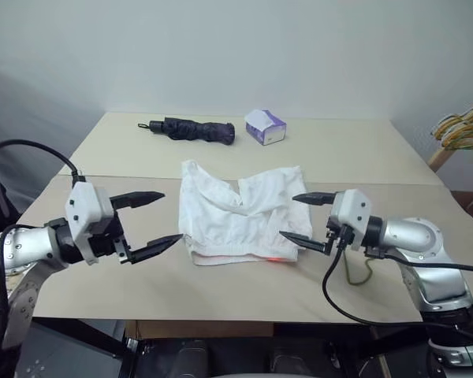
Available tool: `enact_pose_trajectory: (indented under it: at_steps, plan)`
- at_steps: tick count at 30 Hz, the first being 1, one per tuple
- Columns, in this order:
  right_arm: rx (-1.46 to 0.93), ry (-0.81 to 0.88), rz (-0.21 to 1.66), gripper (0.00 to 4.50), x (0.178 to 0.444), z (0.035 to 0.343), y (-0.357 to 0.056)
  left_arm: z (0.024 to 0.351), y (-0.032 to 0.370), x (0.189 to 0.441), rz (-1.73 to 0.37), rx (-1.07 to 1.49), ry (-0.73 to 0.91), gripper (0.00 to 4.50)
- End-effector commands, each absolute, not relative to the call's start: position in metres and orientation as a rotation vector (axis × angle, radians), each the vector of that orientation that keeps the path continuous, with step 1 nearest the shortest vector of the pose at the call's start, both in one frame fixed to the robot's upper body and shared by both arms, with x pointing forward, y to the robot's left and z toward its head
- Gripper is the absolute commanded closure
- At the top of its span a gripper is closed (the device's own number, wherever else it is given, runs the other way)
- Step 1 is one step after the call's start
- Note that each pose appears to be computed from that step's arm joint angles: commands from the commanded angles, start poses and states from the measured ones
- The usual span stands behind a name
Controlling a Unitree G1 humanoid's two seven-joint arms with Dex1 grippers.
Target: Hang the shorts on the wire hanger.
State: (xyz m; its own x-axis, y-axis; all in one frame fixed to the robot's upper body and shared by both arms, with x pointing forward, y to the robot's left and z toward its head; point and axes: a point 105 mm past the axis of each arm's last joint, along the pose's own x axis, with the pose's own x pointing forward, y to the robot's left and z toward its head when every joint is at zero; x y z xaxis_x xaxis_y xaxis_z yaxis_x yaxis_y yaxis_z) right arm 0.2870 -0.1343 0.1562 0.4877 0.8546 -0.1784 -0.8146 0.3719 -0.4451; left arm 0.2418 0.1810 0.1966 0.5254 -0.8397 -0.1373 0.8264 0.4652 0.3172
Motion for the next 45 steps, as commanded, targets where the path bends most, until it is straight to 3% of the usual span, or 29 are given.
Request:
enact_pose_trajectory:
  at_steps: [1,15,23,30,33,44,45]
  plan:
    - [-0.543,-0.136,1.048,0.06,0.287,0.172,-0.136,0.203,0.18,0.242,-1.031,0.401,-0.083,0.0]
    - [-0.585,-0.121,1.074,0.06,0.282,0.168,-0.132,0.202,0.179,0.246,-1.043,0.415,-0.075,0.0]
    - [-0.849,0.018,1.261,0.06,0.264,0.134,-0.108,0.196,0.175,0.245,-1.082,0.392,-0.066,0.0]
    - [-1.097,0.151,1.205,0.06,0.292,0.095,-0.08,0.199,0.17,0.25,-1.105,0.397,-0.077,0.0]
    - [-1.202,0.226,1.21,0.63,0.297,0.08,-0.082,0.199,0.169,0.251,-1.107,0.4,-0.08,0.0]
    - [-1.401,0.194,1.154,4.35,0.322,0.083,-0.099,0.198,0.168,0.251,-1.099,0.404,-0.09,0.0]
    - [-1.413,0.182,1.161,4.47,0.323,0.086,-0.102,0.198,0.168,0.251,-1.098,0.404,-0.091,0.0]
